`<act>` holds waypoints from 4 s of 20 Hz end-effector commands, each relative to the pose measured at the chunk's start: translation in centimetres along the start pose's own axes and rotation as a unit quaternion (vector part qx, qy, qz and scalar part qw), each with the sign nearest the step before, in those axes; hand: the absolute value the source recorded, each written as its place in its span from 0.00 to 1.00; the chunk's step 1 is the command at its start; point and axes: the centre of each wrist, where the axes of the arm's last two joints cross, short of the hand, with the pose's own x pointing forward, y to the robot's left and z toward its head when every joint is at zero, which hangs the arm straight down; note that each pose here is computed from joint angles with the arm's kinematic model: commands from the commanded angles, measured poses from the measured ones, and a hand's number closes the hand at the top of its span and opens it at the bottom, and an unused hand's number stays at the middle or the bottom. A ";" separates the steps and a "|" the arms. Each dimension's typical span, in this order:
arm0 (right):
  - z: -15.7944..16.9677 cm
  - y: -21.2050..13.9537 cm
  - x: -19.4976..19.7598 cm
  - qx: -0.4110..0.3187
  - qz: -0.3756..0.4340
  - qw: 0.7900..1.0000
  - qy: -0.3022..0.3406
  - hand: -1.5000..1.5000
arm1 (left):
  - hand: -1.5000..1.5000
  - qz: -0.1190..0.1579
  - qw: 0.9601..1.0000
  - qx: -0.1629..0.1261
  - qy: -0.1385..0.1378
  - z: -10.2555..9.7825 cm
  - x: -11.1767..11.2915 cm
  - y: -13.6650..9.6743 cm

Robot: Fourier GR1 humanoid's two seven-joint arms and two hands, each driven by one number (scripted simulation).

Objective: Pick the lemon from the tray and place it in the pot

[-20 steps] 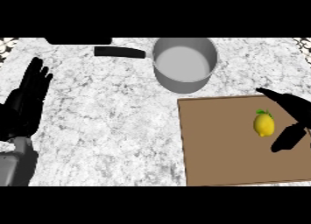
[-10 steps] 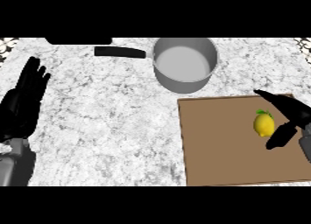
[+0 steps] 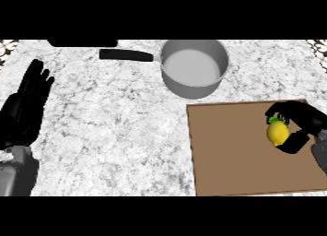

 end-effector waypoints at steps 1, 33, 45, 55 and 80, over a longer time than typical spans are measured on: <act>-1.3 1.3 1.4 0.012 0.008 1.000 -0.010 1.00 | 0.50 0.000 1.000 -0.002 -0.001 -0.9 -0.7 -1.0; 4.2 -4.4 43.6 -0.468 -0.153 0.870 -0.008 1.00 | 0.50 -0.001 0.998 -0.057 -0.009 -2.0 0.2 -4.2; 0.5 -5.5 41.9 -0.473 -0.231 0.850 0.022 1.00 | 0.50 0.001 1.000 -0.029 -0.007 -2.7 0.2 -2.2; -5.7 -5.5 38.2 -0.523 -0.067 0.841 0.124 1.00 | 0.50 0.000 1.000 -0.016 -0.008 -1.2 -0.8 -1.9; -9.5 -2.7 29.2 -0.469 -0.341 0.813 0.049 0.00 | 0.50 0.008 0.999 -0.041 -0.014 -1.5 0.2 -2.1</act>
